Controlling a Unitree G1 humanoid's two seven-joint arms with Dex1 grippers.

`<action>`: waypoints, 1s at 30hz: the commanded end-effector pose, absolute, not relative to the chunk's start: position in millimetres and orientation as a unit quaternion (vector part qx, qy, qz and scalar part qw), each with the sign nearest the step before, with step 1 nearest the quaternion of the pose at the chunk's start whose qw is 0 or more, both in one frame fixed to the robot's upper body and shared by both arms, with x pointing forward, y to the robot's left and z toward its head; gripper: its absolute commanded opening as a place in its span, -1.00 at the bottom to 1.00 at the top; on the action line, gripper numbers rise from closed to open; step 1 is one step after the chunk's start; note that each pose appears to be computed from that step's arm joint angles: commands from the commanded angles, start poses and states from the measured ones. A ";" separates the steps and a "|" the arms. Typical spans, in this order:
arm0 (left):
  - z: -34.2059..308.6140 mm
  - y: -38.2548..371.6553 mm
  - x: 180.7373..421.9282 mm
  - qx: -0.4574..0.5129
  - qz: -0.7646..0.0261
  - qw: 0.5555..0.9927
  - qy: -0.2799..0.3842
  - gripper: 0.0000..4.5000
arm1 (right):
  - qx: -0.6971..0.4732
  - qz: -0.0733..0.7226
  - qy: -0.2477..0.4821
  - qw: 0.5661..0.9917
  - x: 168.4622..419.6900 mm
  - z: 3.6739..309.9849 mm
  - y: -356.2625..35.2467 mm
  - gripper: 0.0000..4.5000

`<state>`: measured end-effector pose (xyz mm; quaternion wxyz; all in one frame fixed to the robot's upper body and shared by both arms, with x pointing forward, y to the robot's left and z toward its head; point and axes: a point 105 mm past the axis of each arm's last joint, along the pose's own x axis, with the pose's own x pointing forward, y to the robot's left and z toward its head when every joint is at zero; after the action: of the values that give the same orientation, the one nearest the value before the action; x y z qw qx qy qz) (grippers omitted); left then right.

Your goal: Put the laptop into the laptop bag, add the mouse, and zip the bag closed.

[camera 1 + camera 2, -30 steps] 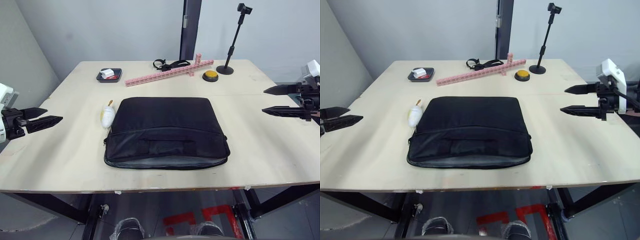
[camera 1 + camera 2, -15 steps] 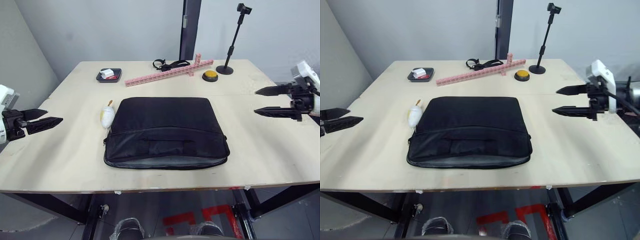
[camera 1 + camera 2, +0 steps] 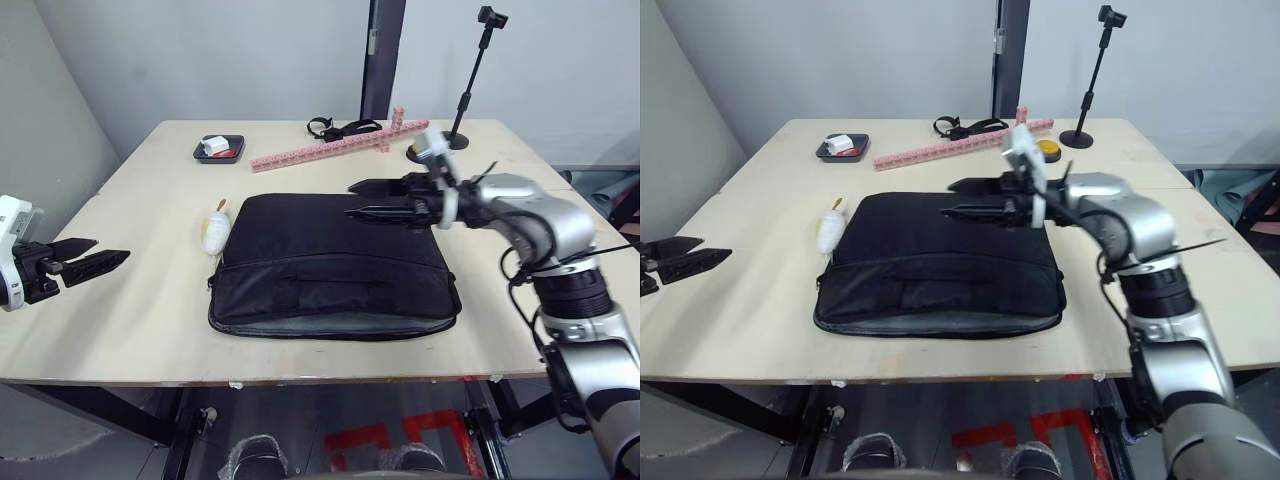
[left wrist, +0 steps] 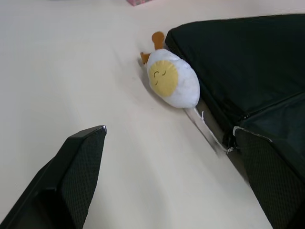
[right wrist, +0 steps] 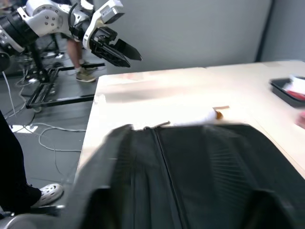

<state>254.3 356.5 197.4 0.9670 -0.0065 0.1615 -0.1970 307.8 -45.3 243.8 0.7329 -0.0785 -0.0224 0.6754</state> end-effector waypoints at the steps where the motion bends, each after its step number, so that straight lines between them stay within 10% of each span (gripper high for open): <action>1: 212.6 354.8 250.5 0.005 -0.181 0.976 0.124 1.00 | -0.114 0.674 -0.044 0.728 315.7 234.1 -24.7 -0.63; 4: 206.8 358.9 253.4 0.009 -0.150 0.982 0.113 1.00 | -0.122 0.677 -0.041 0.724 321.6 214.3 -4.2 -0.99; 16: 186.9 323.8 305.1 -0.022 -0.146 0.986 0.074 1.00 | -0.156 0.695 0.060 0.700 323.5 112.8 6.0 -0.99; 30: 145.9 286.9 397.6 0.003 -0.129 0.985 0.113 1.00 | -0.159 0.674 0.067 0.719 332.8 107.7 -4.6 -0.99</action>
<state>389.7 285.9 143.1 0.9841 -0.0210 0.1199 -0.1290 326.7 5.0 110.5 0.7043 -0.1601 0.0555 0.6894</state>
